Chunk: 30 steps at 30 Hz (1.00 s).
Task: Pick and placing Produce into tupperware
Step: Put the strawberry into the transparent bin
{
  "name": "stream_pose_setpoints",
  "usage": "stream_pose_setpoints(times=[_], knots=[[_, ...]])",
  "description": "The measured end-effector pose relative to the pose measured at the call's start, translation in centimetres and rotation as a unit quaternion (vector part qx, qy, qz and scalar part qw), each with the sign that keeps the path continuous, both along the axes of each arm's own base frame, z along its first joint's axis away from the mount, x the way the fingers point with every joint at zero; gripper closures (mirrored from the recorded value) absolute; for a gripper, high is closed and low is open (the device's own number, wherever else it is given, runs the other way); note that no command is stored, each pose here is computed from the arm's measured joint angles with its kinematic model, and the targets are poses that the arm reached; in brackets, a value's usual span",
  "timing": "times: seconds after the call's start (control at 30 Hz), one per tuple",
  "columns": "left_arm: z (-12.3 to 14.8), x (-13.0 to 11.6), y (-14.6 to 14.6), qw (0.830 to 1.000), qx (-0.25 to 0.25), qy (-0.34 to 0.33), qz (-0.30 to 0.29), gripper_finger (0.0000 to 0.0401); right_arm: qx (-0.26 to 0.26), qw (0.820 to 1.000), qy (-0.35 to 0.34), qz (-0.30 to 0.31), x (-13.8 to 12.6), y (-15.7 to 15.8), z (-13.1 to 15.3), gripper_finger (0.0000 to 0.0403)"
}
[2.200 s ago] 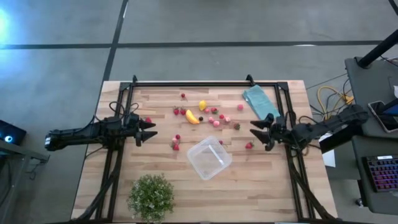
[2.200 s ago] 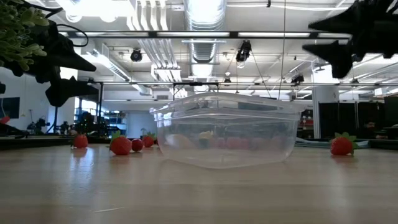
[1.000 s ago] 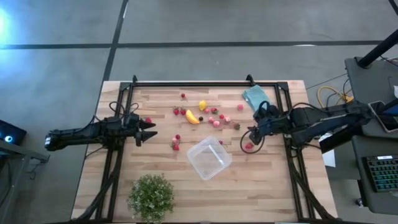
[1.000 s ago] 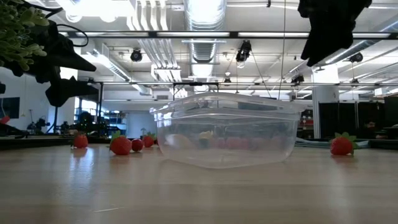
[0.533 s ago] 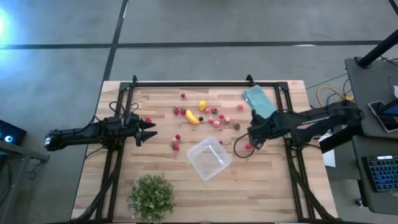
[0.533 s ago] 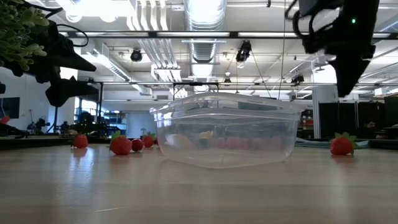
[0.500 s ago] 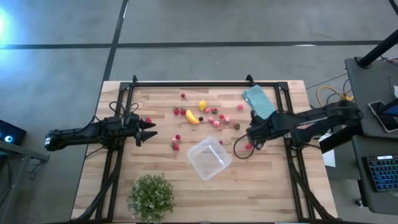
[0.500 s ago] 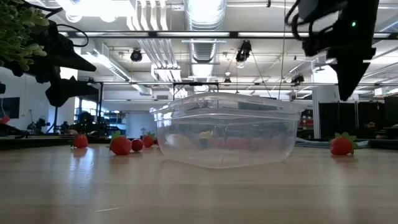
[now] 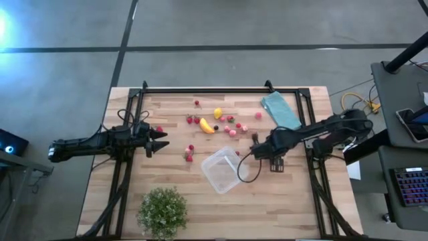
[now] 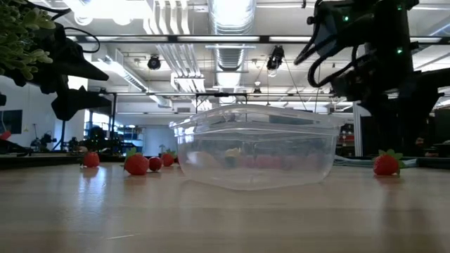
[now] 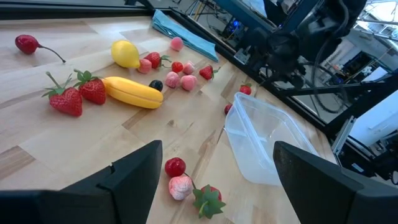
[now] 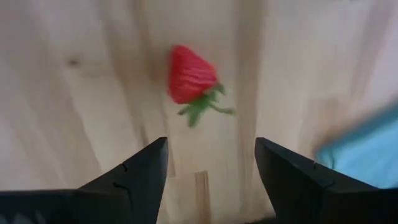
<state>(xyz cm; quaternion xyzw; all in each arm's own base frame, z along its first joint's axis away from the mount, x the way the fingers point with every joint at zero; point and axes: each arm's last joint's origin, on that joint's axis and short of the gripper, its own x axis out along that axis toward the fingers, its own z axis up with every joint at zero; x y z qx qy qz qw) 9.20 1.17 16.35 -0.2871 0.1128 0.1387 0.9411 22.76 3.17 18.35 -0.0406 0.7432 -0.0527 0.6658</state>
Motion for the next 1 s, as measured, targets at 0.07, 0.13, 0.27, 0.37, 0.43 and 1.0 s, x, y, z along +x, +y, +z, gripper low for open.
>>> stream_pose_setpoints(times=[0.07,0.13,0.27,0.37,0.43,1.0], knots=[[0.0,0.0,0.0,1.000,0.000,0.000,0.000,0.0108,-0.001,0.999,-0.028,0.046,0.1,0.2,0.2,0.0170],[0.0,0.0,0.0,1.000,0.000,0.000,0.000,0.0108,0.006,0.994,-0.070,0.084,0.0,0.3,0.6,0.0170],[0.0,0.0,0.0,1.000,0.000,0.000,0.000,0.0108,0.017,0.979,-0.164,0.118,-0.8,0.2,1.8,0.0170],[0.0,0.0,0.0,1.000,0.000,0.000,0.000,0.0108,0.018,0.974,-0.189,0.126,-2.0,0.0,2.2,0.0170],[0.0,0.0,0.0,1.000,0.000,0.000,0.000,0.0108,0.019,0.974,-0.184,0.128,-2.8,-0.1,2.0,0.0170],[0.0,0.0,0.0,1.000,0.000,0.000,0.000,0.0108,-0.002,0.988,-0.124,0.091,-2.0,0.0,-2.4,0.0170]])
